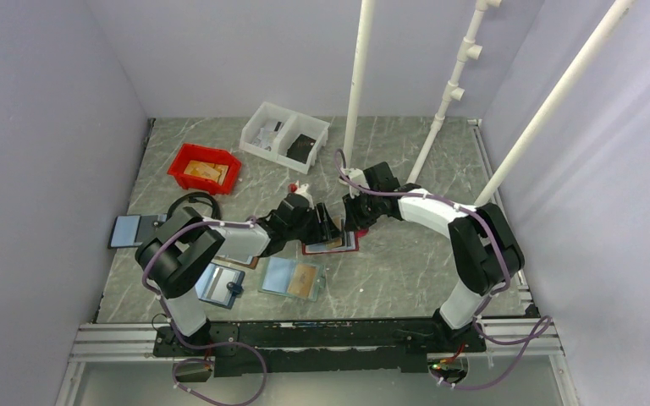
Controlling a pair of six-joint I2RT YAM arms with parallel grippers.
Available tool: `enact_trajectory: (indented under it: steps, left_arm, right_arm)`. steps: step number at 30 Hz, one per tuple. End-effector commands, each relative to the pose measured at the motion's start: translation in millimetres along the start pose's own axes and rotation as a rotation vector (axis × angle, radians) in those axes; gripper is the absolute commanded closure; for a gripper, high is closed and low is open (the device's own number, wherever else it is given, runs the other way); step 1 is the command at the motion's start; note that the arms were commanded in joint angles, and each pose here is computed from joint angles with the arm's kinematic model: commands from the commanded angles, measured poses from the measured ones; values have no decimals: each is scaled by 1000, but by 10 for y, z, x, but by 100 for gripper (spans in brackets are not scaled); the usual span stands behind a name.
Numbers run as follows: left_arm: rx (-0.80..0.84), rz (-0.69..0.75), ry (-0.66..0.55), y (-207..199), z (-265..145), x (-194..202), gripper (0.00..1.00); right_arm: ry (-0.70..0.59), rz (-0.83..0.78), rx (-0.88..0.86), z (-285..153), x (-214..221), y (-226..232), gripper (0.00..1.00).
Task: Take the credit cards out of the card holder
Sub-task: Remove the credit card from the card holder.
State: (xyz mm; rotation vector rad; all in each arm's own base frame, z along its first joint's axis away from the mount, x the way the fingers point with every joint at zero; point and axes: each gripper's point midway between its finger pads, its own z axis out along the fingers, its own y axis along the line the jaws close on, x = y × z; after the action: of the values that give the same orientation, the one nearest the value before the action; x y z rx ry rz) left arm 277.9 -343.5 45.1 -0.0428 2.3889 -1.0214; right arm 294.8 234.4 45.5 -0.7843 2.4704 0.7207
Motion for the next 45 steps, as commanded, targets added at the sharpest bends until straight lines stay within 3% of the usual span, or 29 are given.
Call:
enact_trajectory:
  steps: [1,22,29,34,39,45]
  left_arm:
    - [19,-27,68,43,-92,179,64]
    - [198,-42,88,-192,-119,208,63]
    - [273,-69,97,-217,-146,222,43]
    - [260,-73,94,-175,-160,219,33]
    - [234,-66,96,-149,-172,212,16]
    - [202,-69,83,-107,-192,194,16]
  right_arm:
    - [-85,-71,4,-177,-302,81,82]
    - [-1,-42,-136,17,-95,327,86]
    - [15,-21,-245,21,-57,513,87]
    - [25,14,-336,2,-36,671,87]
    - [40,31,-401,-3,-10,788,87]
    - [58,30,-429,14,27,863,87]
